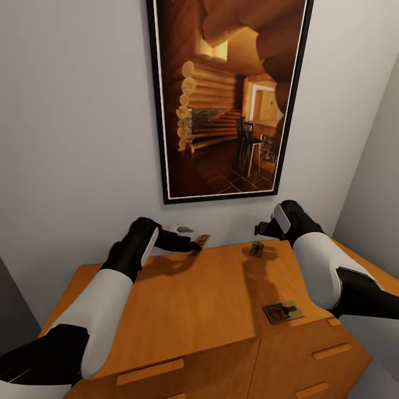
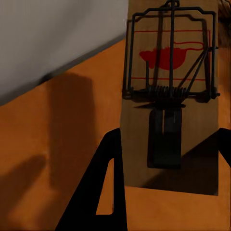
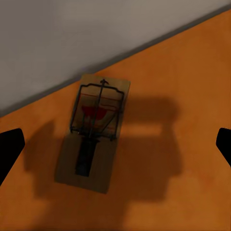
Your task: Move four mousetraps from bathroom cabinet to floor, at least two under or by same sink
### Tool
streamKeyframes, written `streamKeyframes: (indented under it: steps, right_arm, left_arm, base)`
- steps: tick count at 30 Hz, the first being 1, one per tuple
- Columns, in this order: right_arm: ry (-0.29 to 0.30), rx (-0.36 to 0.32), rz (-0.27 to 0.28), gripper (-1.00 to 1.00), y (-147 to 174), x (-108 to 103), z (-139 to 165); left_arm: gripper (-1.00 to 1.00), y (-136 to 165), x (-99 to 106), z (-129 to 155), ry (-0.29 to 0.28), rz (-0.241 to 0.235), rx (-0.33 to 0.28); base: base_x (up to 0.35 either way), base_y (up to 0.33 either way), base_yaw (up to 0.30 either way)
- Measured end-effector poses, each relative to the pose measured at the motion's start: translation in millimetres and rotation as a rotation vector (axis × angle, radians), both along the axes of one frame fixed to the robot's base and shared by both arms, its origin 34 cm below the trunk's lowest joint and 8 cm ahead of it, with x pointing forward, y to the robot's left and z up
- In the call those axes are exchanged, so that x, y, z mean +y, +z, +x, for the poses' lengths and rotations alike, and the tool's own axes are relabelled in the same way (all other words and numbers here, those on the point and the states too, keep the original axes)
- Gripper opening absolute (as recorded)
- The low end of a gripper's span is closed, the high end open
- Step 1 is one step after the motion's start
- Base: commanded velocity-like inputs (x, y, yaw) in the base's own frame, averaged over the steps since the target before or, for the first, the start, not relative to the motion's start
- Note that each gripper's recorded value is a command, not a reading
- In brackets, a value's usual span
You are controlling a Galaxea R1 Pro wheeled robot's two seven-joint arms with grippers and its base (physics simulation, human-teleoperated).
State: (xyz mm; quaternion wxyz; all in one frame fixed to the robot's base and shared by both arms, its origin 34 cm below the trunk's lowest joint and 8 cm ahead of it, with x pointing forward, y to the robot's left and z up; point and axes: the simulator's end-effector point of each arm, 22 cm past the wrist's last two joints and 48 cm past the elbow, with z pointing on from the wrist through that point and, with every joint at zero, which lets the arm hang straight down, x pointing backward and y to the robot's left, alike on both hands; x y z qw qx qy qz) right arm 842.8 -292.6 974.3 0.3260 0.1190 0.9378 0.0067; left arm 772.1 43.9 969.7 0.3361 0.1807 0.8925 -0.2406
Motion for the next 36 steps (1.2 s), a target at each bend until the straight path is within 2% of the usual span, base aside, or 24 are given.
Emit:
streamKeyframes:
  steps: [14, 19, 21, 29, 32, 36]
  right_arm:
    - [0.005, 0.006, 0.000, 1.00, -2.2, 2.4, -0.8]
    - [0.030, 0.040, 0.003, 1.00, -16.5, 17.7, -5.4]
    - [0.042, 0.049, 0.002, 1.00, -22.2, 25.5, -6.7]
    - [0.051, 0.045, -0.001, 1.00, -26.3, 33.3, -5.8]
    - [0.051, 0.041, -0.002, 1.00, -26.2, 33.6, -5.2]
    - [0.048, 0.028, -0.006, 1.00, -24.7, 32.7, -2.8]
  left_arm:
    - [-1.00, 5.0, -11.2, -2.5, -0.016, -0.005, -0.010]
    - [-1.00, 12.5, -13.7, -1.9, -0.021, -0.006, -0.031]
    - [-1.00, 13.5, -18.8, -3.9, -0.036, 0.008, -0.040]
    - [-1.00, 19.0, -35.4, -11.4, -0.099, 0.080, -0.091]
    - [-1.00, 26.8, -41.0, -13.1, -0.112, 0.070, -0.109]
    - [-1.00, 39.2, -53.5, -18.5, -0.140, 0.024, -0.123]
  base:
    - [0.000, 0.000, 0.000]
    - [0.000, 0.000, 0.000]
    - [0.000, 0.000, 0.000]
    - [0.000, 0.000, 0.000]
    - [0.000, 0.000, 0.000]
    - [0.000, 0.000, 0.000]
